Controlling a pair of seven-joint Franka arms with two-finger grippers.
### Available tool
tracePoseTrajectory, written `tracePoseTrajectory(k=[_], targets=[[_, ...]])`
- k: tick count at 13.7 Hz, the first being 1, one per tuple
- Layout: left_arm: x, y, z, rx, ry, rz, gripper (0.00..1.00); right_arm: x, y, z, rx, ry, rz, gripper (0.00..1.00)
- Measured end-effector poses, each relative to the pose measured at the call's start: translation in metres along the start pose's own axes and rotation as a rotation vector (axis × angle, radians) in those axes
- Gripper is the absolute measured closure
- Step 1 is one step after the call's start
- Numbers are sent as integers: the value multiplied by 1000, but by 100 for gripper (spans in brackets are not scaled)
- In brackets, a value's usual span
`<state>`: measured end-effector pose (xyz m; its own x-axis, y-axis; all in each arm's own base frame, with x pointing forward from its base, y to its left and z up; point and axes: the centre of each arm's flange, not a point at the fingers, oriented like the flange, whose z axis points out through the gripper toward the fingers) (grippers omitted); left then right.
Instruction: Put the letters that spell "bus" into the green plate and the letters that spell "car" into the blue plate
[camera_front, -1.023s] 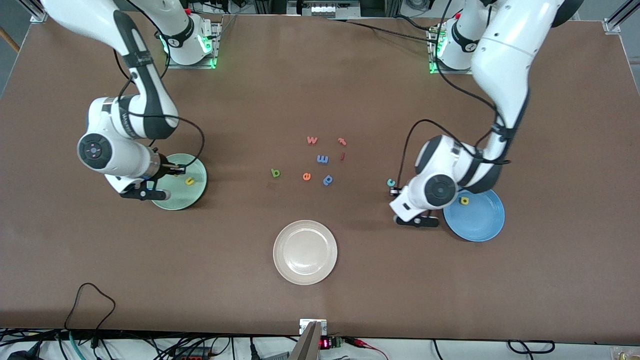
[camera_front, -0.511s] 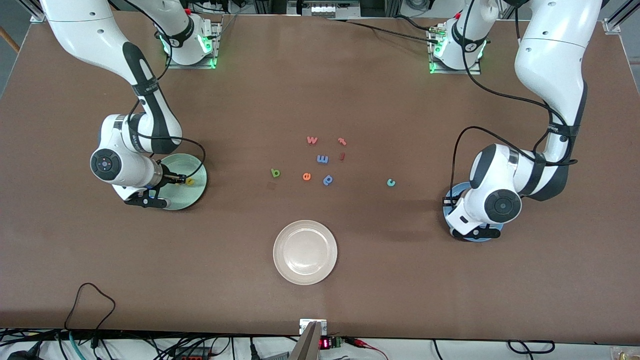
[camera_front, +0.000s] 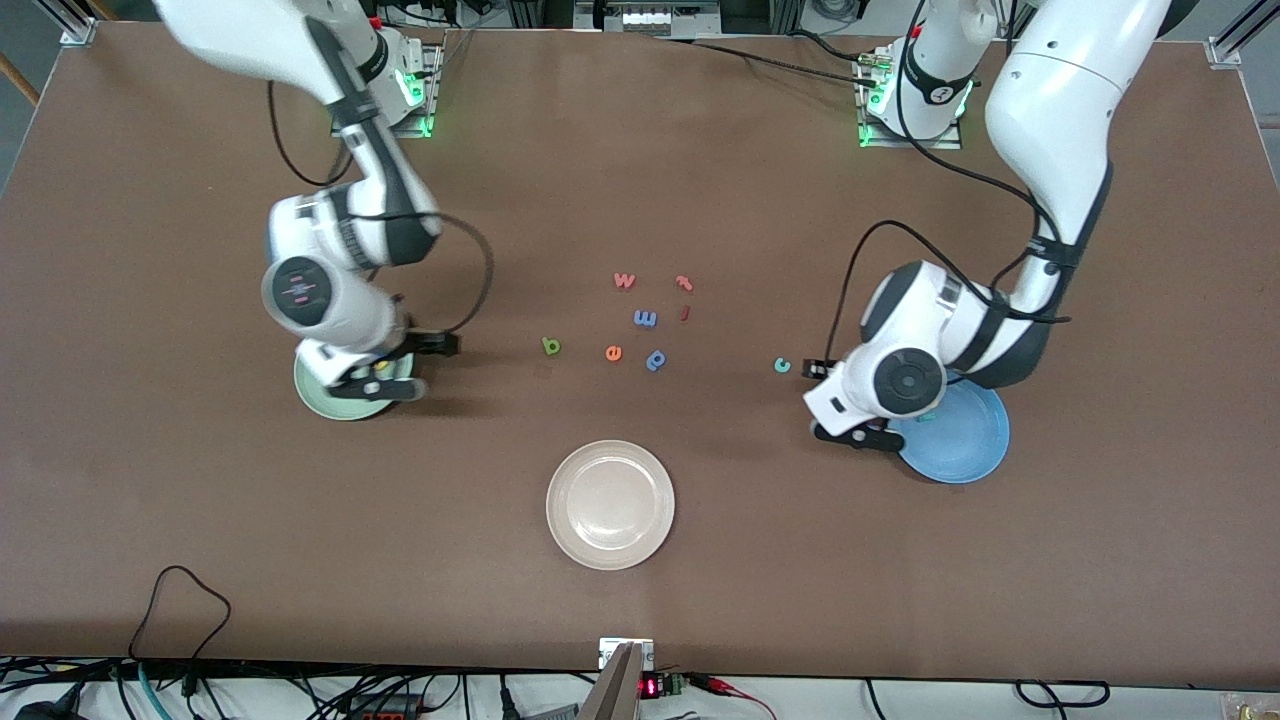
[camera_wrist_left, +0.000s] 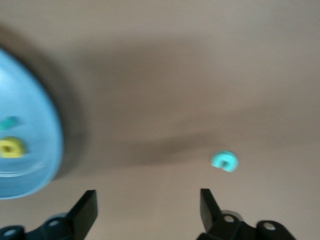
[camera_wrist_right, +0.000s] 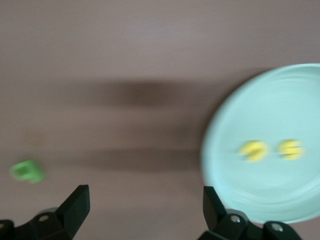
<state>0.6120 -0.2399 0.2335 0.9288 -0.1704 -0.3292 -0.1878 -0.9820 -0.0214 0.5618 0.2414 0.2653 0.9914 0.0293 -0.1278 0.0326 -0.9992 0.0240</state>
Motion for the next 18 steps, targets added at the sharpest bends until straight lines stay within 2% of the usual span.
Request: tracePoseTrajectory(k=[2, 4, 6, 7, 8, 12, 15, 18], targets=[[-8, 33, 16, -26, 38, 72, 16, -17, -54, 10, -12, 13, -19, 0], [-11, 42, 36, -46, 90, 162, 16, -24, -85, 30, -29, 3, -47, 5], [-13, 35, 54, -59, 114, 203, 16, -28, -113, 50, -19, -10, -47, 24], [-15, 35, 60, -59, 120, 216, 16, -27, -124, 56, -12, -12, -43, 25], [-17, 38, 64, -48, 123, 232, 17, -25, -132, 61, -9, -11, -40, 31], [-21, 52, 65, -30, 139, 269, 22, -16, -138, 76, -14, -10, -37, 37], [-24, 59, 70, 43, 153, 316, 29, -13, -139, 86, -17, -7, -36, 40], [-27, 66, 73, 59, 155, 313, 32, -11, -140, 91, -15, -1, -36, 43]])
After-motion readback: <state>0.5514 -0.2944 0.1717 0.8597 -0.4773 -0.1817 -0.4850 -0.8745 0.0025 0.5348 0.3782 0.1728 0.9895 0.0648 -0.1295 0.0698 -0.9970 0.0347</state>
